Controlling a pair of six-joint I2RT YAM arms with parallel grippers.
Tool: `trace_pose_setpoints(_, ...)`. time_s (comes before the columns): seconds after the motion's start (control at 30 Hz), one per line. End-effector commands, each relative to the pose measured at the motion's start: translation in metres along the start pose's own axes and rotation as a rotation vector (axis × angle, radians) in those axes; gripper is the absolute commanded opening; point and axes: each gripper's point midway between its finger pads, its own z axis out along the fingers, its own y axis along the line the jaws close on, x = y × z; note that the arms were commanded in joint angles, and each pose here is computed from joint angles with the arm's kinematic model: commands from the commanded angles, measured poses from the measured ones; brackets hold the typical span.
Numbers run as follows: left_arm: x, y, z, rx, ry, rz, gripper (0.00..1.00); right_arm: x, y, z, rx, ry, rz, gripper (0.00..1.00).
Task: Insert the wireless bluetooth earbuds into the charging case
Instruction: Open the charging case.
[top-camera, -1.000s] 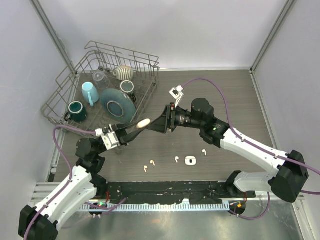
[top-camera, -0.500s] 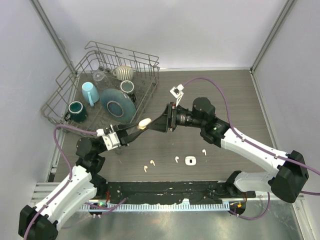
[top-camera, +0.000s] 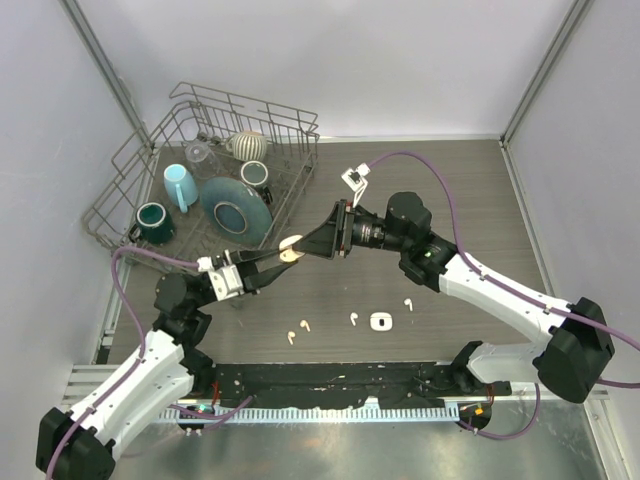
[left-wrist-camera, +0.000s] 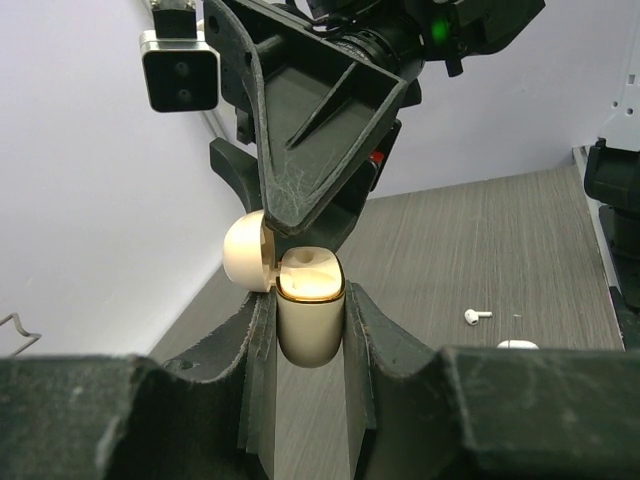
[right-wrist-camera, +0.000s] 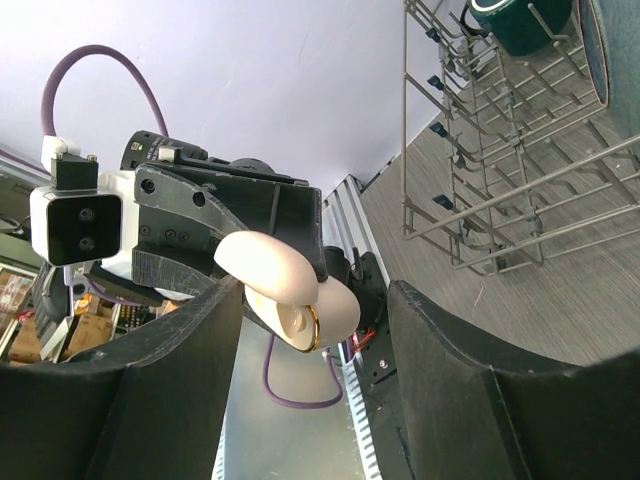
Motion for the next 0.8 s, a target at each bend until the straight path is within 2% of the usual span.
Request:
trace_pose_setpoints(0.0,-0.014,-0.012,0.001,0.051,-0.05,0.017,0.0,-0.037,0.012,0.0,-0.033,-0.143,-0.061,0.64)
trace_pose_setpoints(0.1,-0.011,-0.003,0.001,-0.003,-0.04,0.014,0.0,-0.037,0.016,-0.002,-0.044,-0.144,-0.072,0.64)
trace_pose_setpoints(0.4,-0.006,0.005,0.001,-0.047,-0.033,-0.003,0.0,-0.038,0.024,-0.006,-0.068,-0.144,-0.093,0.74)
trace_pose_setpoints(0.77,-0.004,0.011,-0.002,-0.096,-0.033,0.002,0.0,-0.04,0.023,-0.02,-0.016,-0.184,-0.145,0.76)
